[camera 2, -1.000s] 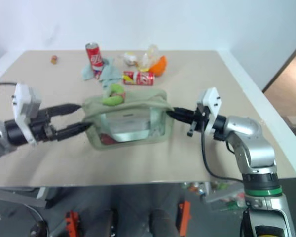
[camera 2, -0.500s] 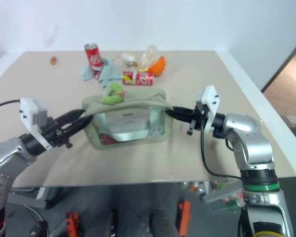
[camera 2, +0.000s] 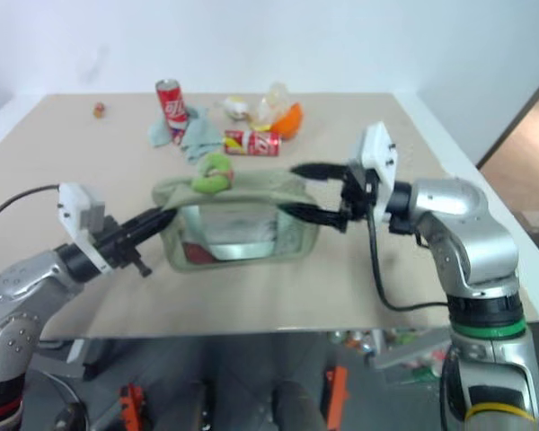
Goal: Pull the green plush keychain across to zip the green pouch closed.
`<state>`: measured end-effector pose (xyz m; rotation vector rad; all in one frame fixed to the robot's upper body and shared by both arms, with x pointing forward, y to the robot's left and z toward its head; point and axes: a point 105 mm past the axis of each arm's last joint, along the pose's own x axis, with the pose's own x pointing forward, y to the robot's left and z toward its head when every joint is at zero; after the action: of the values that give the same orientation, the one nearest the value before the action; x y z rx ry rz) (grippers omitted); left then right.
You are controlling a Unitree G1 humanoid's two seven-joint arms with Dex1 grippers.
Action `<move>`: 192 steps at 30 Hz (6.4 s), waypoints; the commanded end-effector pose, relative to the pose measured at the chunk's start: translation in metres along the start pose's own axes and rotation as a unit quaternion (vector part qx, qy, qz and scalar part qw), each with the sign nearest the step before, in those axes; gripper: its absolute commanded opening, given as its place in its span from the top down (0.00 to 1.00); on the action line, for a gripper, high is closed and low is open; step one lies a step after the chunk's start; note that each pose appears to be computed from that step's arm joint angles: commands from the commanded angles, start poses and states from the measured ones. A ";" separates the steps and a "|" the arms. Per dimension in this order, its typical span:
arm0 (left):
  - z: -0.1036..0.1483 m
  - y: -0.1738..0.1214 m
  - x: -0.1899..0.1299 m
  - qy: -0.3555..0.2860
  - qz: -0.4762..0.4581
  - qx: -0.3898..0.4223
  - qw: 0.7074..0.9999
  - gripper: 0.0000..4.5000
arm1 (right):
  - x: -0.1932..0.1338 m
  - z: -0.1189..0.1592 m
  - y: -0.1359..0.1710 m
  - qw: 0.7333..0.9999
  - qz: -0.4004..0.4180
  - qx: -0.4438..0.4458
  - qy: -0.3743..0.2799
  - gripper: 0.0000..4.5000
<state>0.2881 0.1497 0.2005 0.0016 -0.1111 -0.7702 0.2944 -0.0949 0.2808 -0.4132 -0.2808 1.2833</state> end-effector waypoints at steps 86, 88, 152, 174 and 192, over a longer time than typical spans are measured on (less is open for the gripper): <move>-0.019 -0.017 -0.003 0.058 -0.043 0.047 0.996 1.00 | 0.055 -0.037 -0.046 0.993 0.078 -0.081 0.033 0.19; -0.016 -0.016 -0.001 0.053 -0.043 0.049 0.996 1.00 | 0.055 -0.042 -0.034 0.991 0.103 -0.070 0.038 0.19; 0.022 0.038 0.023 -0.015 0.081 0.126 0.989 1.00 | -0.040 0.012 -0.118 0.960 -0.239 -0.145 -0.016 0.99; 0.017 0.048 0.032 -0.006 0.095 0.140 0.986 1.00 | -0.061 -0.174 -0.066 0.903 -0.377 -0.002 0.207 0.99; 0.019 0.045 0.030 -0.015 0.067 0.091 0.993 0.48 | -0.057 -0.121 -0.080 0.924 -0.373 0.065 0.051 0.51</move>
<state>0.3405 0.1561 0.2097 0.1472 -0.1621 -0.6242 0.4068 -0.1849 0.1597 -0.2372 -0.0779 0.4896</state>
